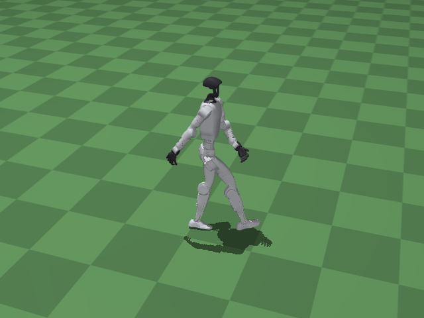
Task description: Kungfu
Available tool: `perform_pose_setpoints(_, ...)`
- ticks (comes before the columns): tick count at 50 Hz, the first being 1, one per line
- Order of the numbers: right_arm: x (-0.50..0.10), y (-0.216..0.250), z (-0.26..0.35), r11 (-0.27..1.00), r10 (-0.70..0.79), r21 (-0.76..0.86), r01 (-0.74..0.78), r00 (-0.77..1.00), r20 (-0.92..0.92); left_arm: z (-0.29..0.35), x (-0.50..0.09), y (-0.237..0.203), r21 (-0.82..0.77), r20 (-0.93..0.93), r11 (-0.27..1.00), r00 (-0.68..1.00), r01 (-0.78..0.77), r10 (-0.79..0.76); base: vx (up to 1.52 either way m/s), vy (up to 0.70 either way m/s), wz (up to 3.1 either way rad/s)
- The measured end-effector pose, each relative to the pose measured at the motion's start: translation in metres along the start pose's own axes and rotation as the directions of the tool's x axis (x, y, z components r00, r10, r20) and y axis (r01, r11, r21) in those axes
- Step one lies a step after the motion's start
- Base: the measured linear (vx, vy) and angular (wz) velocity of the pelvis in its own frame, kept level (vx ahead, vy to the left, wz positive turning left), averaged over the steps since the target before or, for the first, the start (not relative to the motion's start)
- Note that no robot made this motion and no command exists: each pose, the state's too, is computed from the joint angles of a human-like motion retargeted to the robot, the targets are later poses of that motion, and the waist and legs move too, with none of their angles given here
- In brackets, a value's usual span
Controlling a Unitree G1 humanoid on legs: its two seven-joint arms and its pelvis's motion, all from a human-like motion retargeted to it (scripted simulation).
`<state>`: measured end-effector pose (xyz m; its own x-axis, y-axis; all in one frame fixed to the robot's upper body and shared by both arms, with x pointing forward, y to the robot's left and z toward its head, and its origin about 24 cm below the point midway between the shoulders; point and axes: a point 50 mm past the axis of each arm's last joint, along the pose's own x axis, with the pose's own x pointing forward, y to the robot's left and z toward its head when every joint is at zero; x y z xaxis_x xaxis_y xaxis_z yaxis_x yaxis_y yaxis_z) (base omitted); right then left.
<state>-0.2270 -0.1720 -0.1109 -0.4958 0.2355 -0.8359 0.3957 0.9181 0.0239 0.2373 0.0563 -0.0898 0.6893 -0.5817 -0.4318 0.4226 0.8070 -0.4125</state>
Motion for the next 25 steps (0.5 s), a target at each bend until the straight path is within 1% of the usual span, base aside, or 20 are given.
perform_pose_setpoints(2,-0.004,0.006,0.056,0.990,-0.031,-0.131,0.054,0.985,0.170,0.011,0.004,-0.004,-0.004,0.078,1.000,0.997,-0.011,0.011,0.32,-0.12,0.09)
perform_pose_setpoints(4,-0.020,0.009,0.110,0.953,-0.087,-0.246,0.178,0.936,0.340,0.033,0.009,-0.010,0.003,0.203,0.999,0.979,-0.038,0.036,0.36,-0.12,0.15)
perform_pose_setpoints(6,-0.050,0.011,0.164,0.894,-0.131,-0.301,0.331,0.837,0.532,0.067,0.012,-0.015,0.044,0.363,0.997,0.931,-0.058,0.039,0.46,-0.14,0.27)
perform_pose_setpoints(8,-0.094,0.012,0.210,0.833,-0.145,-0.278,0.478,0.674,0.725,0.112,0.010,-0.022,0.109,0.519,0.992,0.855,-0.070,0.003,0.60,-0.19,0.49)
perform_pose_setpoints(10,-0.147,0.018,0.243,0.788,-0.113,-0.201,0.582,0.458,0.882,0.161,0.003,-0.031,0.174,0.650,0.982,0.758,-0.074,-0.058,0.61,-0.22,0.81)
perform_pose_setpoints(12,-0.206,0.032,0.267,0.780,-0.059,-0.083,0.621,0.205,0.977,0.214,-0.010,-0.044,0.229,0.748,0.972,0.650,-0.058,-0.137,0.50,-0.23,1.20)
perform_pose_setpoints(13,-0.236,0.041,0.274,0.793,-0.031,-0.016,0.609,0.067,0.997,0.241,-0.020,-0.050,0.259,0.784,0.964,0.595,-0.050,-0.180,0.49,-0.30,1.37)
perform_pose_setpoints(15,-0.298,0.067,0.282,0.848,0.018,0.105,0.519,-0.227,0.974,0.290,-0.044,-0.063,0.329,0.828,0.943,0.494,-0.045,-0.266,0.57,-0.46,1.32)
perform_pose_setpoints(16,-0.331,0.086,0.285,0.877,0.042,0.150,0.457,-0.383,0.923,0.311,-0.057,-0.067,0.363,0.841,0.930,0.449,-0.059,-0.300,0.51,-0.50,1.09)
perform_pose_setpoints(18,-0.398,0.121,0.285,0.922,0.048,0.226,0.314,-0.672,0.739,0.352,-0.084,-0.076,0.409,0.870,0.904,0.353,-0.126,-0.344,0.54,-0.59,0.93)
perform_pose_setpoints(20,-0.464,0.146,0.280,0.936,-0.004,0.309,0.168,-0.873,0.487,0.394,-0.112,-0.081,0.381,0.920,0.875,0.217,-0.297,-0.327,0.72,-0.76,0.92)
perform_pose_setpoints(22,-0.517,0.162,0.289,0.919,-0.036,0.382,0.099,-0.943,0.331,0.431,-0.131,-0.069,0.229,0.973,0.819,0.111,-0.525,-0.200,0.59,-0.50,0.62)
perform_pose_setpoints(23,-0.534,0.161,0.300,0.898,-0.047,0.429,0.092,-0.952,0.303,0.439,-0.129,-0.060,0.145,0.989,0.786,0.096,-0.601,-0.109,0.52,-0.39,1.13)
perform_pose_setpoints(25,-0.560,0.160,0.322,0.857,-0.047,0.505,0.107,-0.958,0.282,0.457,-0.126,-0.050,0.080,0.991,0.759,0.134,-0.647,0.009,0.36,-0.42,1.37)
